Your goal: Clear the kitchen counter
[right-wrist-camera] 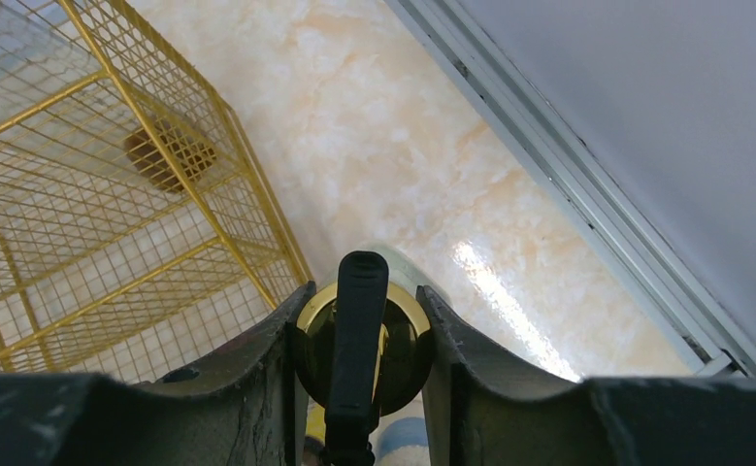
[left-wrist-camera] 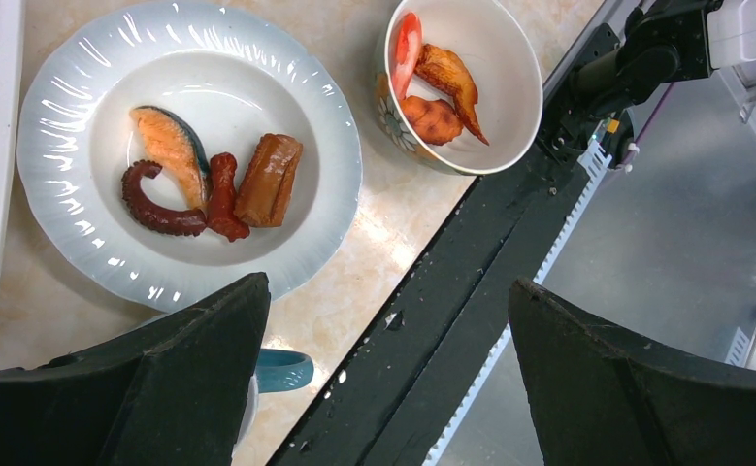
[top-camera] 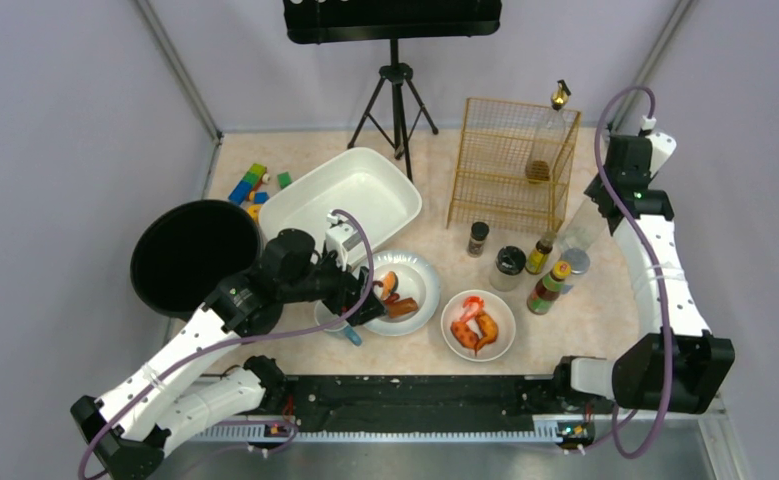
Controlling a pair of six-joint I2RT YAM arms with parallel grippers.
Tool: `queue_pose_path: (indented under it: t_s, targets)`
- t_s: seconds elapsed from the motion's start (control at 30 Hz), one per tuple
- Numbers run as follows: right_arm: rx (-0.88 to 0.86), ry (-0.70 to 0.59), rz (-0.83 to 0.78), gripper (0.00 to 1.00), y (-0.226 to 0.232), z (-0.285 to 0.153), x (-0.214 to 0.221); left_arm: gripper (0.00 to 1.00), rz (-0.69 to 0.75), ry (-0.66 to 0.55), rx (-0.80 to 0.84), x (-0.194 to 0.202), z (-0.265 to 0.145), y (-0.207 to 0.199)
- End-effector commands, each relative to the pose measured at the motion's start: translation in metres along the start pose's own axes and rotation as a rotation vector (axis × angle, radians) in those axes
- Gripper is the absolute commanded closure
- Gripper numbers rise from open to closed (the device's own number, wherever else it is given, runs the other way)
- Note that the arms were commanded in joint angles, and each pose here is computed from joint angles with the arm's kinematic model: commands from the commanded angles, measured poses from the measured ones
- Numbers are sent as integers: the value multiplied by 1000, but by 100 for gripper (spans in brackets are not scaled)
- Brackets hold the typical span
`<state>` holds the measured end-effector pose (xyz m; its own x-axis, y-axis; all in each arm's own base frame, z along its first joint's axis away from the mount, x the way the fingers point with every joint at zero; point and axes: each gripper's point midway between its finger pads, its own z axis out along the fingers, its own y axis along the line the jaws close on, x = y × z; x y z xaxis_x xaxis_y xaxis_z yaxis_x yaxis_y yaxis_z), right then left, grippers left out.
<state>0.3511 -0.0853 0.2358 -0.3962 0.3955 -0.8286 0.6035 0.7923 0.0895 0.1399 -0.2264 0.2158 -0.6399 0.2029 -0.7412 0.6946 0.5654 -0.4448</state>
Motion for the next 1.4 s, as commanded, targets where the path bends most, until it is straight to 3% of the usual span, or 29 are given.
queue_pose_path:
  t_s: [0.0,0.03,0.07,0.23,0.73,1.07,1.37]
  targets:
    - [-14,-54,18,87,1,-5,-18,3,6,-9,-7,-1,0,1]
    - [-10,-57,13,97,0,-6,-20,3,7,-10,-6,-2,0,1]
    - [-4,-62,10,100,-1,-7,-22,3,6,-10,-8,-2,0,1]
    - [-6,-114,-10,100,-4,-20,-40,3,4,-5,-10,-1,0,2]
    - [-89,-363,9,100,3,-108,-164,3,-3,13,-24,1,4,6]
    - [-364,-433,31,100,54,-154,-217,3,-6,22,-37,2,7,9]
    - [-607,-419,-82,100,129,-182,-222,3,-6,25,-47,2,7,11]
